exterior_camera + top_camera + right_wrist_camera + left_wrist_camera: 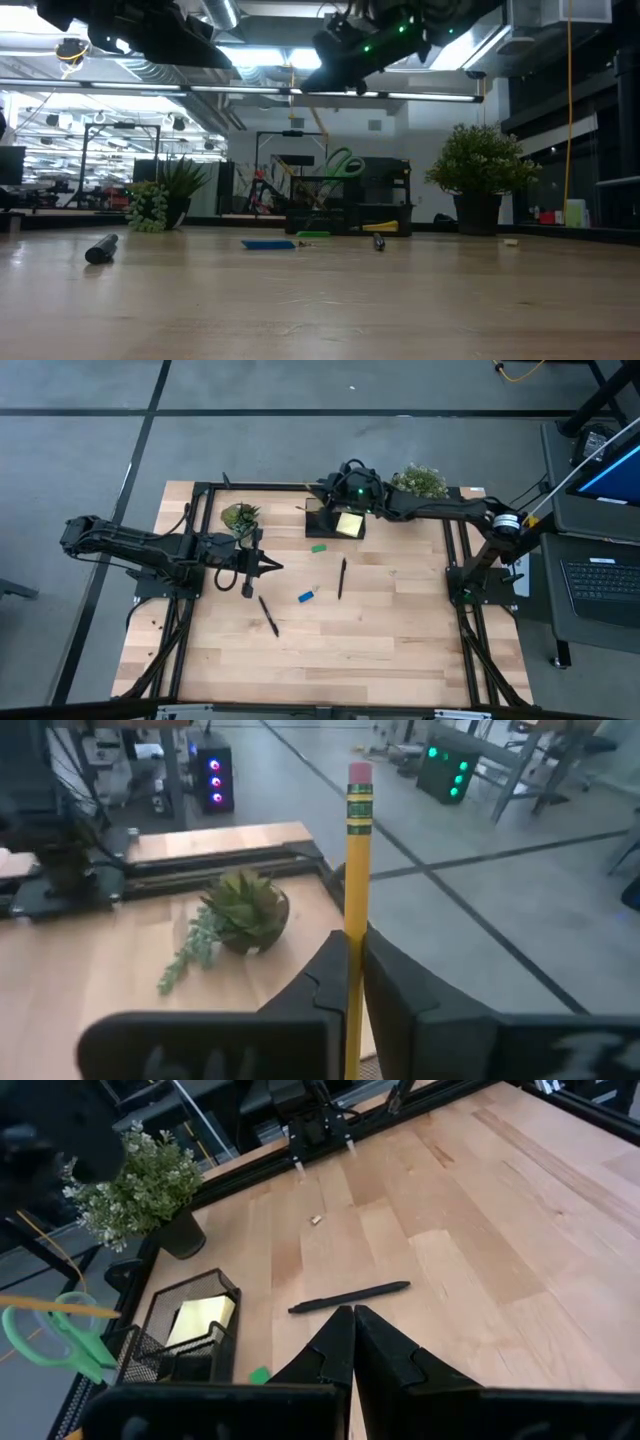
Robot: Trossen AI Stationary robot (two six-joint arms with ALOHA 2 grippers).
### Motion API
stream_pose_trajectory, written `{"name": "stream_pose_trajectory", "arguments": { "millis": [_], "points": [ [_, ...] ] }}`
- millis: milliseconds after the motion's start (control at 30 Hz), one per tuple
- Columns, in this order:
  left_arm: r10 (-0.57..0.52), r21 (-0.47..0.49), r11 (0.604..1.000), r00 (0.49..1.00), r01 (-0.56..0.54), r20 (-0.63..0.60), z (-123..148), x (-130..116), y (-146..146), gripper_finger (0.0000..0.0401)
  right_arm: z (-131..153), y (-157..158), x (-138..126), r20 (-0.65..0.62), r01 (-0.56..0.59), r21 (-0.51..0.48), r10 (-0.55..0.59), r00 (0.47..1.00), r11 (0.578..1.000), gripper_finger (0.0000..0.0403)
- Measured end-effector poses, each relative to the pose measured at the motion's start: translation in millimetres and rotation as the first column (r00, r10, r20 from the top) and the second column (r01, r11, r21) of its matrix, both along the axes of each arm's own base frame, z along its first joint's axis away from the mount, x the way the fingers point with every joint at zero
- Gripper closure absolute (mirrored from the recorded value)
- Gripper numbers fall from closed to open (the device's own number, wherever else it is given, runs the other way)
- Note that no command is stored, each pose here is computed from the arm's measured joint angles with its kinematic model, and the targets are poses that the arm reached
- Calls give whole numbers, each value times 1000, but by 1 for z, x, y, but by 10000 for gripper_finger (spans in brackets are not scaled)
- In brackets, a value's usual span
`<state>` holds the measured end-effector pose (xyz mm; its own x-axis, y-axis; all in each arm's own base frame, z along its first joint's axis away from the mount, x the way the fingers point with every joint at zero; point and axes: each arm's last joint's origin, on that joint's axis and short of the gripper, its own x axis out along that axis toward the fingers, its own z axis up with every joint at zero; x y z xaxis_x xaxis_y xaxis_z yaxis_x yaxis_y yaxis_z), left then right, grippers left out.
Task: Pick and place office supplies into organizer
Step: Put the yellow pencil into the black desk organizer
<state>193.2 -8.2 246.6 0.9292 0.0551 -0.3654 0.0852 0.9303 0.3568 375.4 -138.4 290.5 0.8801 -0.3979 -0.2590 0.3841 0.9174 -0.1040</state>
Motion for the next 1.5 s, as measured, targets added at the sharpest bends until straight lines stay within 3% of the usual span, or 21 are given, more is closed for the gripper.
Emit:
{"name": "stream_pose_trajectory", "arguments": {
  "millis": [567, 1267, 1500],
  "points": [
    [-7, -2, 1000, 1000, 7, -1, 0, 0, 0, 397, -44, -37, 17, 16, 62, -32, -62, 998, 998, 379],
    [-7, -2, 1000, 1000, 7, -3, 0, 0, 0, 399, -70, -41, 25, -17, 77, 38, -76, 997, 996, 377],
    [0, -19, 1000, 1000, 0, -16, -1, -1, 0, 397, -76, -42, 22, -85, 87, 59, -82, 993, 994, 382]
  ]
}}
